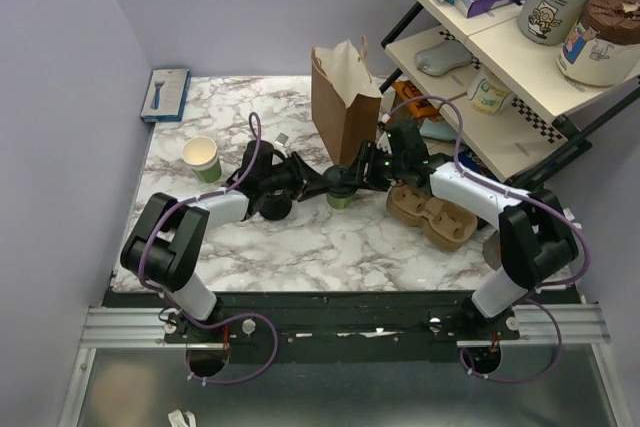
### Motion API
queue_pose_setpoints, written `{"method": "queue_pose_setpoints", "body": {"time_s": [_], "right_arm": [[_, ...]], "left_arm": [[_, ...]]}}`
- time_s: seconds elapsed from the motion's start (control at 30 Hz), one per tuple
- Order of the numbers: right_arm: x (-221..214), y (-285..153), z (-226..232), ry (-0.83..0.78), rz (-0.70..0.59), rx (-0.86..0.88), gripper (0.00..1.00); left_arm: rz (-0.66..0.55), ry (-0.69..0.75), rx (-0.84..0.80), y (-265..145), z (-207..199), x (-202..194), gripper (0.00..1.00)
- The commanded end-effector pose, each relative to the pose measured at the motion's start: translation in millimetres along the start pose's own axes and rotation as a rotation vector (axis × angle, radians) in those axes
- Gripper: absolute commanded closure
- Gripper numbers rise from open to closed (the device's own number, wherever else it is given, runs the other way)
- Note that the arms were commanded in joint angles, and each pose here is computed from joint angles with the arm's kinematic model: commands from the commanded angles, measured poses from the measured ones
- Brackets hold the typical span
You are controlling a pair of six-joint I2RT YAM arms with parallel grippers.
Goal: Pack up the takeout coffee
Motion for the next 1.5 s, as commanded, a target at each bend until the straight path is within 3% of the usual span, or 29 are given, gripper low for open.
{"method": "queue_pose_setpoints", "body": {"time_s": [0.0, 0.13, 0.3, 0.4, 0.63, 0.87, 0.97, 1.1, 1.27, 1.37, 1.47], "right_arm": [[-18, 13, -23, 0.056, 0.073, -0.053, 0.39], [-20, 14, -30, 0.077, 0.091, -0.061, 0.4], [-22, 17, -35, 0.099, 0.114, -0.06, 0.48], [-24, 18, -38, 0.106, 0.121, -0.066, 0.55], [-28, 21, -41, 0.122, 0.148, -0.059, 0.72], [-30, 23, -41, 0.128, 0.164, -0.041, 0.77], [-31, 23, -44, 0.127, 0.169, -0.043, 0.8], [-31, 24, -47, 0.135, 0.176, -0.033, 0.91], [-28, 24, -42, 0.137, 0.178, 0.009, 0.91], [-24, 22, -41, 0.112, 0.165, 0.015, 0.86], [-20, 21, -35, 0.072, 0.154, 0.033, 0.75]], "left_arm": [[0.016, -0.012, 0.077, 6, 24, -7, 0.7], [0.018, -0.026, 0.121, 8, 34, -9, 0.73], [0.035, -0.063, 0.181, 9, 49, -13, 0.85], [0.038, -0.086, 0.266, 3, 62, -18, 1.0], [0.026, -0.1, 0.383, -7, 85, -29, 1.0], [0.04, -0.107, 0.087, 6, 66, -36, 1.0], [0.075, -0.173, 0.071, 12, 70, -42, 1.0], [0.066, -0.179, 0.125, 9, 74, -44, 1.0], [0.083, -0.215, 0.239, 7, 87, -48, 1.0], [0.07, -0.199, 0.221, 5, 83, -47, 1.0], [0.06, -0.091, 0.225, 5, 65, -36, 1.0]]}}
Point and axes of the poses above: each gripper's point midway between its finger pads, its own y axis out along the fingers, its own z axis along the line the jaws close on, x = y × z, the point moved 4 cm from there along -y, back along the fingers, and after that the axes turned 3 degrees about y, right-handed, at the moved point
